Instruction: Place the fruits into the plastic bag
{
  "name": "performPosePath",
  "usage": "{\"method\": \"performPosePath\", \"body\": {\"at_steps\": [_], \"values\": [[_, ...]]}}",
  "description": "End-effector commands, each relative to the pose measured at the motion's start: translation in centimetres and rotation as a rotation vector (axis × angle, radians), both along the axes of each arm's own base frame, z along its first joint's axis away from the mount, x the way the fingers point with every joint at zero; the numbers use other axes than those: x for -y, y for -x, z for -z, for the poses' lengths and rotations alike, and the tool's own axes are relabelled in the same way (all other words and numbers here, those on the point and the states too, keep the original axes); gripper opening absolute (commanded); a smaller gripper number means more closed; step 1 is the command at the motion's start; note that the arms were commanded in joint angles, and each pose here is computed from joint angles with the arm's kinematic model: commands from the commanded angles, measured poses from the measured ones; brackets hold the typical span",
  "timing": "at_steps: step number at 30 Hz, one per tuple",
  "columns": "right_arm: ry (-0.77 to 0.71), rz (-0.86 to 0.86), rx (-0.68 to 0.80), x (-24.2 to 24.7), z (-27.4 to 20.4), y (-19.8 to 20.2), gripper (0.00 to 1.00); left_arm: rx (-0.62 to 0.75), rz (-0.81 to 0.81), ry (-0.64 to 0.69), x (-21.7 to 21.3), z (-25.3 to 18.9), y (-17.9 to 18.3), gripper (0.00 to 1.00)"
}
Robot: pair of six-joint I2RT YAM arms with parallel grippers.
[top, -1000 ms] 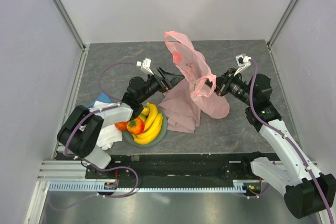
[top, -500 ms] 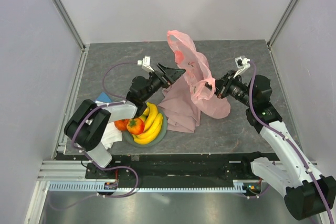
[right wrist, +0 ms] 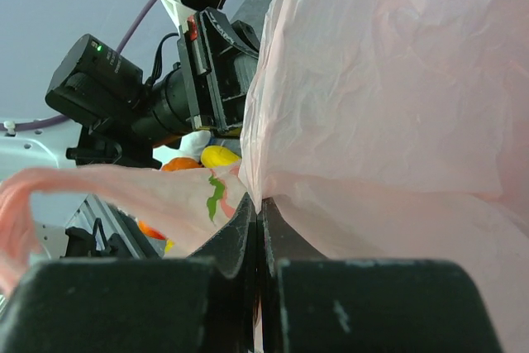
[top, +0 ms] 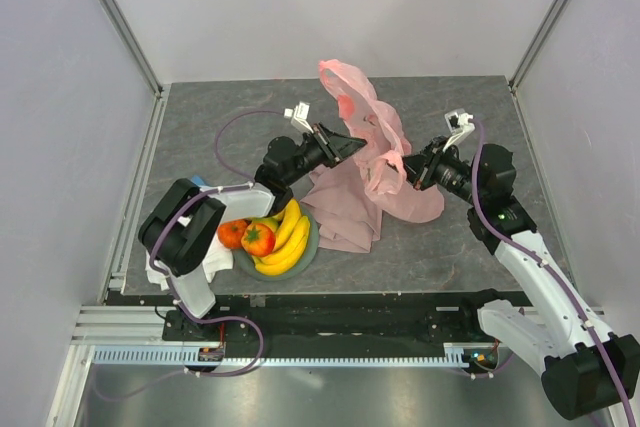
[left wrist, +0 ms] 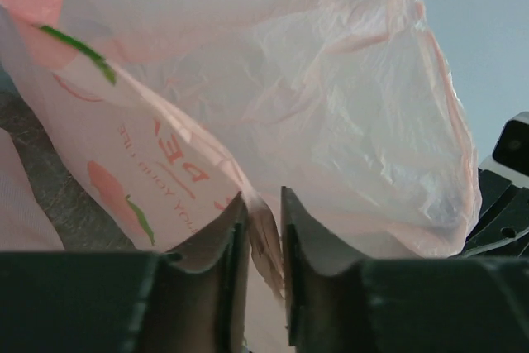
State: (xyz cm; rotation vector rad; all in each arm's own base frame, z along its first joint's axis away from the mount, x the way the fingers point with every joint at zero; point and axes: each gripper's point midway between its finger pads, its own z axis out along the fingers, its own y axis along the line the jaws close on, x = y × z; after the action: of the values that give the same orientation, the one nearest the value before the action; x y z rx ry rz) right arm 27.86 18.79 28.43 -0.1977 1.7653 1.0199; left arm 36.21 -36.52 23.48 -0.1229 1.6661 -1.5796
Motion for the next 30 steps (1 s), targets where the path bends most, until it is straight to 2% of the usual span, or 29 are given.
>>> {"method": "performPosePath", "body": {"at_steps": [1,3,4,7,10,16,19,30], "values": [[0.021,0.011,0.019,0.3,0.3,-0.1,0.00,0.097,0.039,-0.043,0.6,-1.7,0.4,0.08],[0.046,0.034,0.013,0.6,0.6,-0.5,0.15,0.142,0.041,-0.101,0.4,-1.6,0.7,0.01],[0.061,0.048,-0.007,0.9,0.8,-0.5,0.33,0.182,0.040,-0.116,0.2,-2.6,1.1,0.02],[0.110,0.113,-0.013,1.9,0.9,-1.3,0.58,0.296,0.031,-0.262,-0.5,-2.6,1.7,0.02],[0.157,0.175,-0.004,3.0,0.4,-2.3,0.68,0.338,0.042,-0.349,-0.9,-2.1,2.3,0.02],[0.219,0.226,0.047,3.4,-1.7,-3.8,0.82,0.397,0.090,-0.390,-0.9,-2.6,3.9,0.01],[0.236,0.256,0.064,3.2,-2.6,-4.7,0.84,0.422,0.115,-0.387,-0.6,-3.0,4.5,0.02],[0.437,0.414,0.123,5.0,-4.0,-7.9,0.84,0.451,0.140,-0.416,-0.5,-3.3,5.1,0.02]]}}
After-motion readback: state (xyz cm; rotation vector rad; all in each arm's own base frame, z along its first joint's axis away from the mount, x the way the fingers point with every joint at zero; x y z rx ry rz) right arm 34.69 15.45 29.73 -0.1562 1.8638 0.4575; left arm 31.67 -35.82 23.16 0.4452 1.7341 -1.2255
